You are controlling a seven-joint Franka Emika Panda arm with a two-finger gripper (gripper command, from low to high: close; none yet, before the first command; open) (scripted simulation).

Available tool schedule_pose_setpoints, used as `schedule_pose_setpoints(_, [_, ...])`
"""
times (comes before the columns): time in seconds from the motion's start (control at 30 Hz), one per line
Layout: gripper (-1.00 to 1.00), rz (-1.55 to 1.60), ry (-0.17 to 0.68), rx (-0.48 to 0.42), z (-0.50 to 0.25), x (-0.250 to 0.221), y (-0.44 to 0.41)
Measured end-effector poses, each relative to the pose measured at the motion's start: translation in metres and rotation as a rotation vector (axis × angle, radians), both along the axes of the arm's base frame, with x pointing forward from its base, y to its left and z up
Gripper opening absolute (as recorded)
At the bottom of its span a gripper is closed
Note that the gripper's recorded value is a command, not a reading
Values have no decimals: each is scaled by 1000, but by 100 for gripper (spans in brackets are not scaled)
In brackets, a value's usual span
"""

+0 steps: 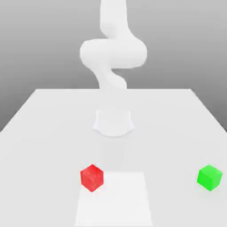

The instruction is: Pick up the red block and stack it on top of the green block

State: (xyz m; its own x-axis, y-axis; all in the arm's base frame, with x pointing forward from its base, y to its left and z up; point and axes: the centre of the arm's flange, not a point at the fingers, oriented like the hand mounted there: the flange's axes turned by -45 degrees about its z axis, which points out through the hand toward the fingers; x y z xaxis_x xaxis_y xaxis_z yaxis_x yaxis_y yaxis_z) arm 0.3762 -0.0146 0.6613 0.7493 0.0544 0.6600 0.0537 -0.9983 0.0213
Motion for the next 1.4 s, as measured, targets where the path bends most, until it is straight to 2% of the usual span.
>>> schedule_pose_setpoints(0.13, [0,128,145,-63,-99,40,-19])
schedule_pose_setpoints(0.3, [0,300,319,-140,-224,56,-32])
schedule_pose_setpoints(0.43, [0,457,465,-203,-325,41,-39])
schedule_pose_setpoints(0.6, [0,671,649,-277,-436,-10,-49])
schedule_pose_setpoints(0.97, [0,709,677,-290,-512,-20,-51])
schedule_pose_setpoints(1.0, [-100,708,678,-289,-517,-21,-51])
schedule_pose_setpoints(1.23, [-100,709,680,-287,-517,-21,-51])
schedule_pose_setpoints(1.4, [-100,710,675,-292,-487,-17,-52])
